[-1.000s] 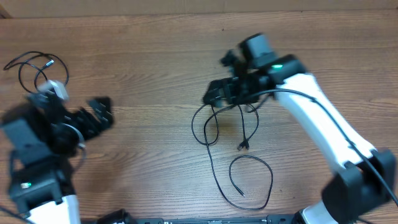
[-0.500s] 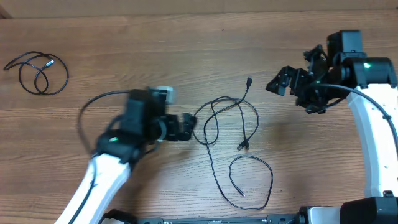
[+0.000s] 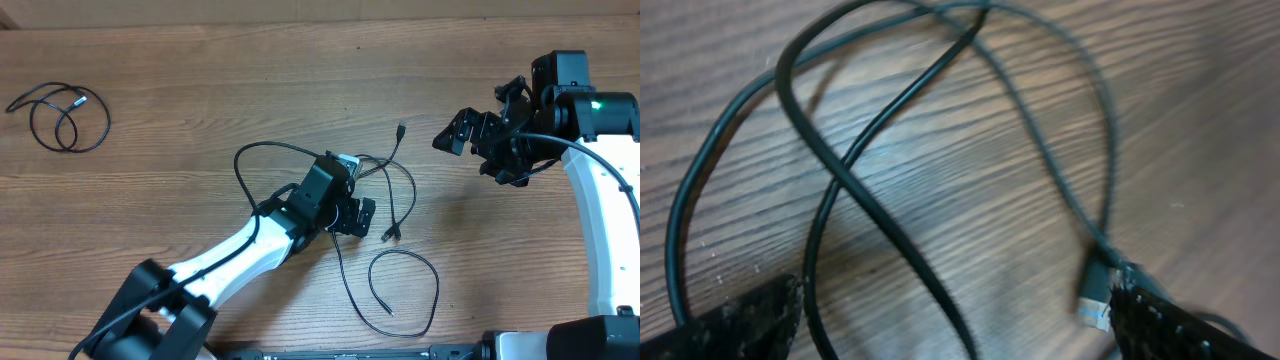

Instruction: Untangle cables

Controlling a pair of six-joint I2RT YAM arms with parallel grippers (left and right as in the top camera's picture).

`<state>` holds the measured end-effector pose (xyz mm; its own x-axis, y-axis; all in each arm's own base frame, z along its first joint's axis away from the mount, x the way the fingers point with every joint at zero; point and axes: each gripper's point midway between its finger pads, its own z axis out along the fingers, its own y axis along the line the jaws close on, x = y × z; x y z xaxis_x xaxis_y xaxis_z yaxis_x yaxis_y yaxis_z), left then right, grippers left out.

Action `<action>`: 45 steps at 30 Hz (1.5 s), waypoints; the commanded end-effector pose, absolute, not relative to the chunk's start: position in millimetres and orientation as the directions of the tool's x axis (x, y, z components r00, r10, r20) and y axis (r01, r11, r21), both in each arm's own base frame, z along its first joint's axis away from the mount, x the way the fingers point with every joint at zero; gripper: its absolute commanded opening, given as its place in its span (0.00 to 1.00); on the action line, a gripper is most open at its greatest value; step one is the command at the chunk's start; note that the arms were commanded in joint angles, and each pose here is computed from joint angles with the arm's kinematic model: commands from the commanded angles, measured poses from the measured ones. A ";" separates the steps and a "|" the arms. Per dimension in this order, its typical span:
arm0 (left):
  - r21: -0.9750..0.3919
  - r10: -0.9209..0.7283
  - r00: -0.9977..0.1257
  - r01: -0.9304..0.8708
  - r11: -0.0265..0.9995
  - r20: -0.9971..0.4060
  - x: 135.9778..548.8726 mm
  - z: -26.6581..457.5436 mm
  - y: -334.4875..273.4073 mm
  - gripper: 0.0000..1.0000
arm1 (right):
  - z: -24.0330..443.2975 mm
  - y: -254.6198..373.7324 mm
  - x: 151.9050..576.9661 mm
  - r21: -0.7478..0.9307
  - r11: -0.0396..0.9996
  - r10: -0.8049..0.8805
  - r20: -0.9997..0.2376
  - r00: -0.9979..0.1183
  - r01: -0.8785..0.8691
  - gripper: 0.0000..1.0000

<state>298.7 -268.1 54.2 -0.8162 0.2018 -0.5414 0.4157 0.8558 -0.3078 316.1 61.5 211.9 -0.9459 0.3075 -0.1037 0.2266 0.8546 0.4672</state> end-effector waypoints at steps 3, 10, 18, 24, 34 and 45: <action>-0.339 0.171 -0.820 0.403 0.850 -0.546 306.0 46.7 -277.0 0.85 | 216.8 60.2 316.3 0.469 0.855 0.311 -0.123 -0.943 0.221 1.00; -0.401 0.158 -0.797 0.452 0.797 -0.584 309.4 63.3 -295.2 0.34 | 216.8 60.2 316.3 0.469 0.855 0.311 -0.123 -0.943 0.221 1.00; -0.413 0.146 -0.792 0.454 0.790 -0.593 313.7 72.0 -295.6 0.04 | 216.9 60.3 316.2 0.469 0.855 0.311 -0.122 -0.943 0.221 1.00; -0.439 0.046 -0.728 0.461 0.771 -0.684 345.2 137.4 -286.9 0.04 | 216.8 60.2 316.3 0.469 0.855 0.311 -0.123 -0.943 0.221 1.00; -0.569 -0.281 -0.548 0.475 0.671 -0.788 391.7 320.5 -218.6 0.04 | 216.8 60.2 316.3 0.469 0.855 0.311 -0.123 -0.943 0.221 1.00; -0.983 -0.684 -0.730 -0.112 0.148 -0.019 400.3 341.4 -167.8 0.04 | 216.9 60.3 316.2 0.469 0.855 0.311 -0.122 -0.943 0.221 1.00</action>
<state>408.7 -152.1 340.4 -0.6446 -0.6916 -0.3258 0.0575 0.3811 -0.9227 315.9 61.2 211.7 -0.9458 0.3078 -0.1032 0.2276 0.8555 0.4650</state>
